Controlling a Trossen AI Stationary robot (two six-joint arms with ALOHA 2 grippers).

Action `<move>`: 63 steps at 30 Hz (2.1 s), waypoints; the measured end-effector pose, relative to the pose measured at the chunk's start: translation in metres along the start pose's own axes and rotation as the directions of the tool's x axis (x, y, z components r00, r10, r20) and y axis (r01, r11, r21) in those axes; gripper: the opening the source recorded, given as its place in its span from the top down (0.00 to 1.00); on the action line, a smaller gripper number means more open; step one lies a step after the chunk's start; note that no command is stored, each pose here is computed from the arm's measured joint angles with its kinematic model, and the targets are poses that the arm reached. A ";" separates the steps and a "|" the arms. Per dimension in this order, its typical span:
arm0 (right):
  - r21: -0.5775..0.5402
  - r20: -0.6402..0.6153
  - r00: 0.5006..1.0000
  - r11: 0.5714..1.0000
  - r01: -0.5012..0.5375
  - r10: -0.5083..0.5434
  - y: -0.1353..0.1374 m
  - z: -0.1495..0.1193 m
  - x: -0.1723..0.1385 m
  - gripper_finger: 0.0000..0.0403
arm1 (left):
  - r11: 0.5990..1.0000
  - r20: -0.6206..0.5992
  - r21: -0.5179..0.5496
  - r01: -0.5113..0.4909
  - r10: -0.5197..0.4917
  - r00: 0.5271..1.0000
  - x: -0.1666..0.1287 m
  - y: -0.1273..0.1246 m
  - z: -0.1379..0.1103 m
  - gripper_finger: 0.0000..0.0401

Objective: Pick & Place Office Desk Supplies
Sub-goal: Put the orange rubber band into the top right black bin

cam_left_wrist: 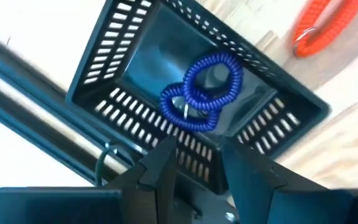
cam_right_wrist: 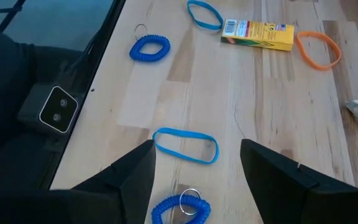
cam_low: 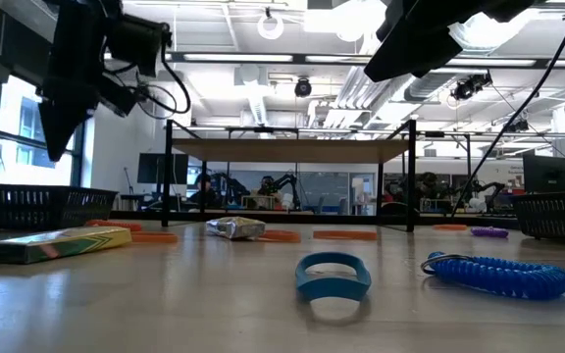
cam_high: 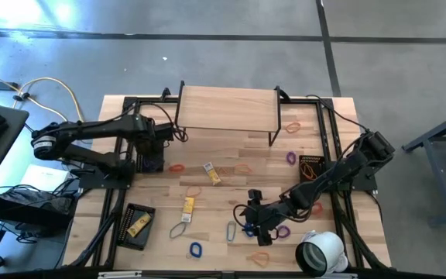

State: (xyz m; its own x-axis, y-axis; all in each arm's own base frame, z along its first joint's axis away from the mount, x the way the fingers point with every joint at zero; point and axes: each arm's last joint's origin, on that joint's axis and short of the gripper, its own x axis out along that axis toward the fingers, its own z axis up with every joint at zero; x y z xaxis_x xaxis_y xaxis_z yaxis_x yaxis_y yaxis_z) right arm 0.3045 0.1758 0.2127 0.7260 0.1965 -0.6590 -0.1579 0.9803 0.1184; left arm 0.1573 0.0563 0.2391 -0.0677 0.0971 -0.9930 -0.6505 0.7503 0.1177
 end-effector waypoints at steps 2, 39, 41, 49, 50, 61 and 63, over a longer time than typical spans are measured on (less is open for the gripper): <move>0.000 0.001 1.000 1.000 0.000 0.000 0.000 0.000 0.000 0.44 | 1.000 0.010 -0.025 0.014 -0.014 1.000 -0.008 0.000 0.002 0.69; 0.003 0.017 1.000 1.000 -0.007 0.007 0.001 0.002 0.000 0.44 | 0.970 0.334 -0.005 0.243 -0.227 0.915 0.039 -0.187 -0.002 0.69; 0.003 0.013 1.000 1.000 -0.006 0.006 0.001 0.001 0.001 0.44 | 0.972 0.331 -0.016 0.233 -0.215 0.919 0.042 -0.185 0.002 0.69; 0.001 -0.019 1.000 1.000 -0.016 0.016 0.000 -0.003 0.008 0.44 | 0.975 0.329 -0.032 0.222 -0.199 0.923 0.044 -0.182 0.008 0.69; 0.001 -0.017 1.000 1.000 -0.019 0.019 0.000 -0.003 0.008 0.44 | 0.975 0.327 -0.031 0.219 -0.197 0.924 0.045 -0.183 0.008 0.69; 0.004 -0.004 1.000 1.000 -0.024 0.024 0.000 -0.001 0.007 0.44 | 0.989 0.284 -0.015 0.150 -0.139 0.949 0.066 -0.192 0.006 0.69; 0.004 -0.004 1.000 1.000 -0.024 0.024 0.000 -0.001 0.007 0.44 | 0.990 0.283 -0.015 0.144 -0.133 0.950 0.067 -0.193 0.006 0.69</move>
State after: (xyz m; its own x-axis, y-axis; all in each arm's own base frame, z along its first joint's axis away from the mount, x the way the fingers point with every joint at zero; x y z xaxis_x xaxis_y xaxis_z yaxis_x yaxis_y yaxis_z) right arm 0.3088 0.1773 0.2069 0.7197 0.2197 -0.6586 -0.1722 0.9755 0.1371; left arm 0.2828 -0.0783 0.1495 0.2366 0.1772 -0.9553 -0.6649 0.7465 -0.0262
